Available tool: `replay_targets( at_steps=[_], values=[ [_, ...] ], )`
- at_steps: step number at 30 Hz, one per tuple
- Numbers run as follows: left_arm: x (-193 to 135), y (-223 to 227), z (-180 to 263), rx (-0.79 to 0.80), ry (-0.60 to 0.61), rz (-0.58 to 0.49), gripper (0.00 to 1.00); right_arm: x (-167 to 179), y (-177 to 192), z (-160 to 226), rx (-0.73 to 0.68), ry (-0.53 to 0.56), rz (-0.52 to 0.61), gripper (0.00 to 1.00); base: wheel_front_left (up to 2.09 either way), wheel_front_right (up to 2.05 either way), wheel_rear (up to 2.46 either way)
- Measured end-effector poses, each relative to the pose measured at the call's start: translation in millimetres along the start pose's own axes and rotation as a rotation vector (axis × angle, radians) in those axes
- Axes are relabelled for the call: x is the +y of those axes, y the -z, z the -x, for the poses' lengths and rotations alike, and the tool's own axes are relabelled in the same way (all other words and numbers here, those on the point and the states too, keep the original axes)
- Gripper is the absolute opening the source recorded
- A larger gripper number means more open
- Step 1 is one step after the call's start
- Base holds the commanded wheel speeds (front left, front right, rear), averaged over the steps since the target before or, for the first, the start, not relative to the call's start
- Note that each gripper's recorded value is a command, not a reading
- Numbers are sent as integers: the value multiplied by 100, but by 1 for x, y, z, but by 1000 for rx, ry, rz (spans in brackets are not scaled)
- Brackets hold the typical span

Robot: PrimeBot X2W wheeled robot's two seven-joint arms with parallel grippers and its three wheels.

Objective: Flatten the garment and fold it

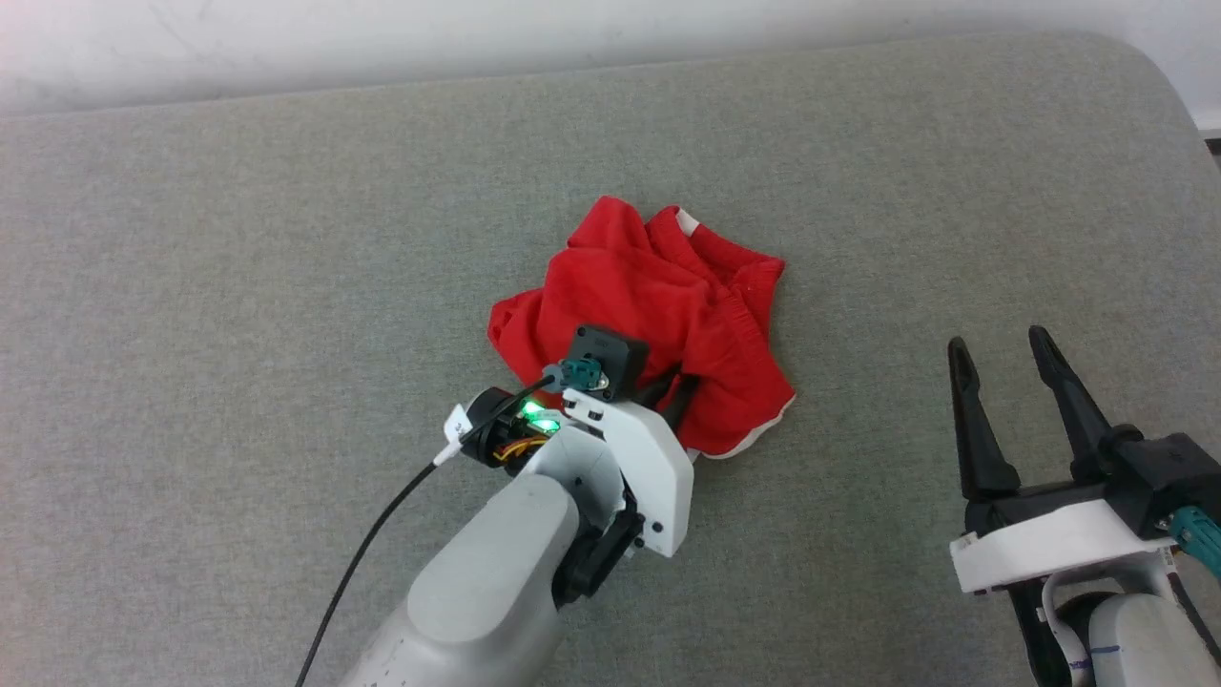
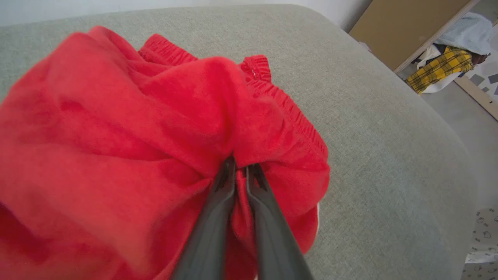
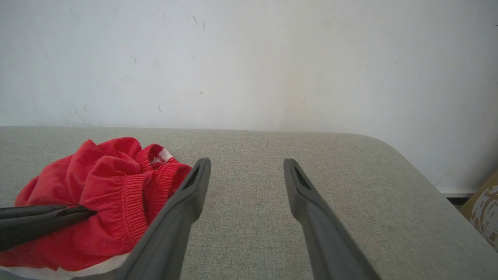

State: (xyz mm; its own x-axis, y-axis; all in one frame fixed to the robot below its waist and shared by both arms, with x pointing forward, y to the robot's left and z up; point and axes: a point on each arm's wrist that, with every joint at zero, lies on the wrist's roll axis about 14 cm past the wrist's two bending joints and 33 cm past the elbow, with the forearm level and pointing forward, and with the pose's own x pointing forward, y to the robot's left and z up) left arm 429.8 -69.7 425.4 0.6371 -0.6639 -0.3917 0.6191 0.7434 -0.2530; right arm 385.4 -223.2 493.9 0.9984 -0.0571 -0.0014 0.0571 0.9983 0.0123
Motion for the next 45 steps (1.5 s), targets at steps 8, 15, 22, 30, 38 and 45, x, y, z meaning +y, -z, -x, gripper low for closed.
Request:
replay_targets(
  at_steps=[8,15,22,30,38,45],
  values=[
    [6,-71,11,-276,-41,26,100,7,-5,-2,-19,-21,-9,100,0,0,0],
    [71,-118,81,-561,-268,4,100,9,-11,5,-34,-27,-14,100,0,0,0],
    [124,-91,185,-672,-560,-25,100,10,-10,12,-20,-30,-17,100,0,0,0],
    [115,-40,234,-601,-663,-31,100,21,-2,14,20,-65,-17,100,0,0,0],
    [104,-36,242,-639,-651,16,100,53,-4,4,39,-161,-2,100,0,0,0],
    [105,-26,238,-622,-647,40,100,67,8,-17,143,-249,41,100,0,0,0]
  ],
)
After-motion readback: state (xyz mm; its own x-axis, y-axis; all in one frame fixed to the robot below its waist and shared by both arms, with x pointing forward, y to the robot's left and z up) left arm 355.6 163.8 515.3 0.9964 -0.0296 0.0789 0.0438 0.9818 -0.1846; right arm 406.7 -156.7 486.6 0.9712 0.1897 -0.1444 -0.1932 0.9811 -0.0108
